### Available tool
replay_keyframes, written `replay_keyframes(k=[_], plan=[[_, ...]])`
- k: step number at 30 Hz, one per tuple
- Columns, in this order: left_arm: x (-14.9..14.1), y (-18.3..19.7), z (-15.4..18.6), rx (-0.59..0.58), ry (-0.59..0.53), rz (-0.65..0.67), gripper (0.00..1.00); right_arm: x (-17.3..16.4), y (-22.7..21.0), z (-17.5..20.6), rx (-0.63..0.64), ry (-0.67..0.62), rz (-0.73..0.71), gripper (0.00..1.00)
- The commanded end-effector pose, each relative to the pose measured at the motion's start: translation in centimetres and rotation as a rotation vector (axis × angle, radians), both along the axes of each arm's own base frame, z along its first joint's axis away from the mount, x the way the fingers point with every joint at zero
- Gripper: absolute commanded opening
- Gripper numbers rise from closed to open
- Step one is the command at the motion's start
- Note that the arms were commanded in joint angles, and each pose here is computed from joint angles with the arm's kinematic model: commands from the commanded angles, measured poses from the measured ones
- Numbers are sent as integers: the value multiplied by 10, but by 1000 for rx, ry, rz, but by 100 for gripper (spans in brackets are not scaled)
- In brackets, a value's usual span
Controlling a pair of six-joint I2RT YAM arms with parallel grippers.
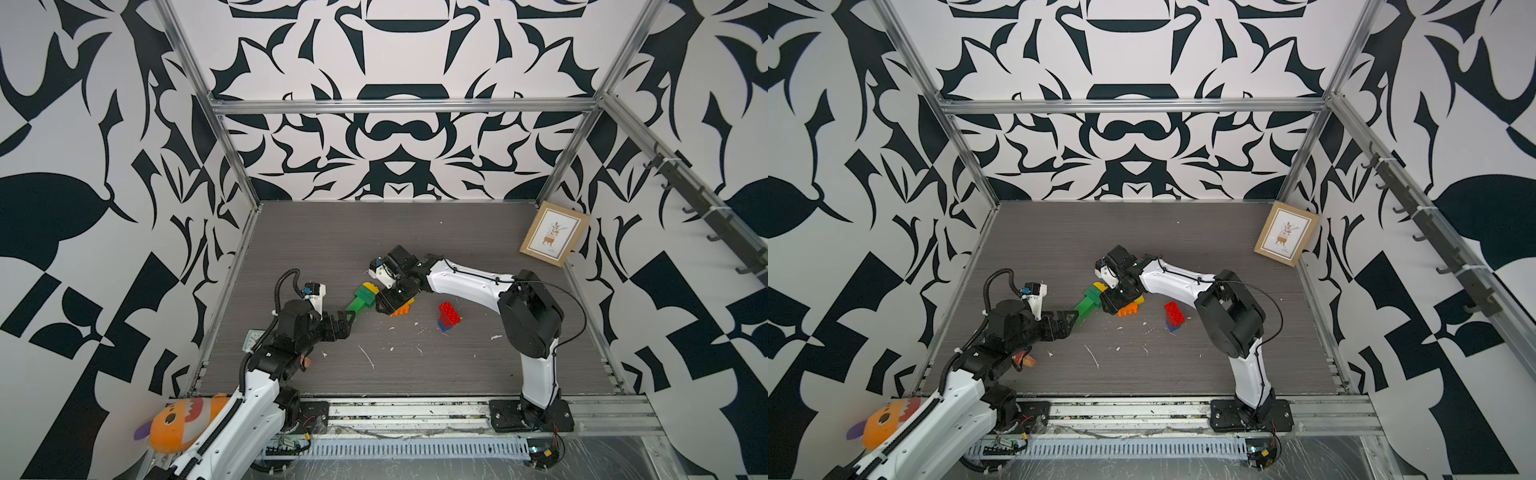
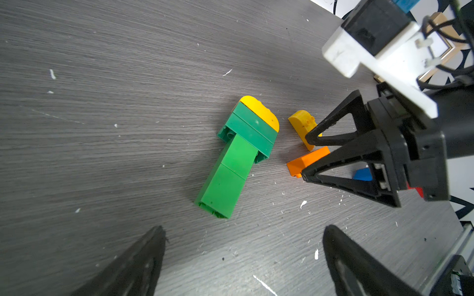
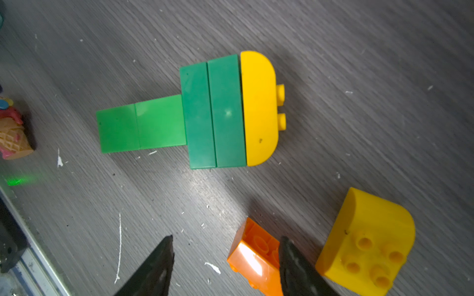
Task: Assemble an ice cream with lego
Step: Pick up the lego brick from the center of the board.
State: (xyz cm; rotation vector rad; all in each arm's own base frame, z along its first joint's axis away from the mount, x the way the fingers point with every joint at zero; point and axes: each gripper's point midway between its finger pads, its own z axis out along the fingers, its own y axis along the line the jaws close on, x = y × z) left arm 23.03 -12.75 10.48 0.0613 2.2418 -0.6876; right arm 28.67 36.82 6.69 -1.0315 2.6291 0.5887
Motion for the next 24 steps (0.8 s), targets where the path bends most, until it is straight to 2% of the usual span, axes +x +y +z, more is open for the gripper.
replay_keyframes(k=[1,9,16,19,24], plan=[[0,0,1,-9,-1,3,99,1,2,13,14,-4,29,68],[1,-2,0,-9,8,-6,100,-17,-13,-3,-40,74,63,72],[1,-2,-1,-9,11,-7,99,-20,-29,-16,-155,2,130,75],[1,-3,-1,-8,14,-9,99,-21,-31,-18,-192,-34,174,73],[2,-3,-1,-9,15,-9,99,-17,-39,-20,-257,-65,203,64]])
